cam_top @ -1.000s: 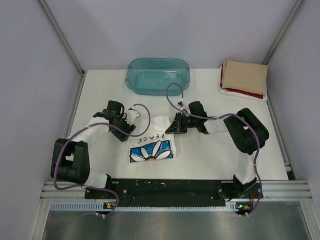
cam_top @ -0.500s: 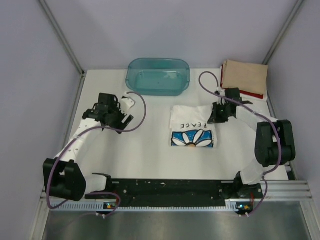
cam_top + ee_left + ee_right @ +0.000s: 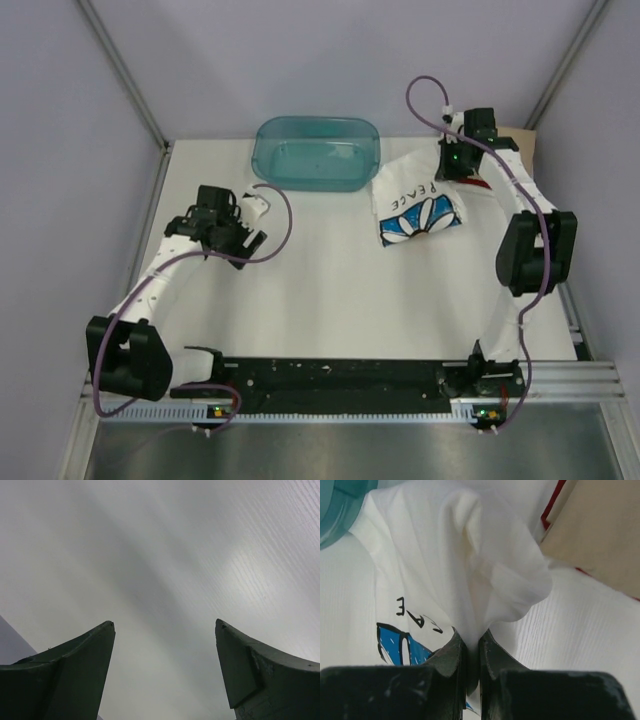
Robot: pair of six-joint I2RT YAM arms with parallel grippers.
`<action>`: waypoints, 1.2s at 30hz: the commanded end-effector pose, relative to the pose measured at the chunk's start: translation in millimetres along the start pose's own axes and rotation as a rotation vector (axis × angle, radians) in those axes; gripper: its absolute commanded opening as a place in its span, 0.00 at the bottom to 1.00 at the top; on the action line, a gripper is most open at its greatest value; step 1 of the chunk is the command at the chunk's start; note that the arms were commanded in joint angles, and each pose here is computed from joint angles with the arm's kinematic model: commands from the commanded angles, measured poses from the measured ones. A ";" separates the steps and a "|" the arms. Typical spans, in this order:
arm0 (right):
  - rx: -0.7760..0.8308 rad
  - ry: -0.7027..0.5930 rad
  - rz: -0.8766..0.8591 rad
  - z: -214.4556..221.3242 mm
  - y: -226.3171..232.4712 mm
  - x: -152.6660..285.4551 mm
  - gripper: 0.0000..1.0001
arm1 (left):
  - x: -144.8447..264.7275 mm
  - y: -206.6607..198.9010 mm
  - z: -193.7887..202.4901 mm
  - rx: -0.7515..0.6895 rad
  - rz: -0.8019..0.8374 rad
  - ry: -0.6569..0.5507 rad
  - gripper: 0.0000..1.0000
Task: Fold and stack the t-shirts
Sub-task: Put the neatly folded tshirt into the corner of the board with the right arm
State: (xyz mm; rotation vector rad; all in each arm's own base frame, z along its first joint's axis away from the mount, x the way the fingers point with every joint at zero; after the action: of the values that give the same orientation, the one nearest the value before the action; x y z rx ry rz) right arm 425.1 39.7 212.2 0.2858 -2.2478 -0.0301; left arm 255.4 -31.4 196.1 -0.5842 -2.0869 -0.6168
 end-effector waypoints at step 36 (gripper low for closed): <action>0.309 -0.386 0.301 -153.8 -77.2 94.8 0.00 | -3.3 5.7 -9.5 0.041 0.017 0.035 0.99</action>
State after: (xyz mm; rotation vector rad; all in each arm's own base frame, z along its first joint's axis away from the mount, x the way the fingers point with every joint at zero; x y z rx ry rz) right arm 515.4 -27.3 305.2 0.1628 -2.4770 0.4056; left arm 259.6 -32.8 188.4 -0.5718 -2.0148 -0.5725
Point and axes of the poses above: each gripper's point midway between its finger pads, its own x axis back along the fingers, its own y axis along the line the jaws close on, z = x × y, the point moved 8 cm from there along x, back along the fingers
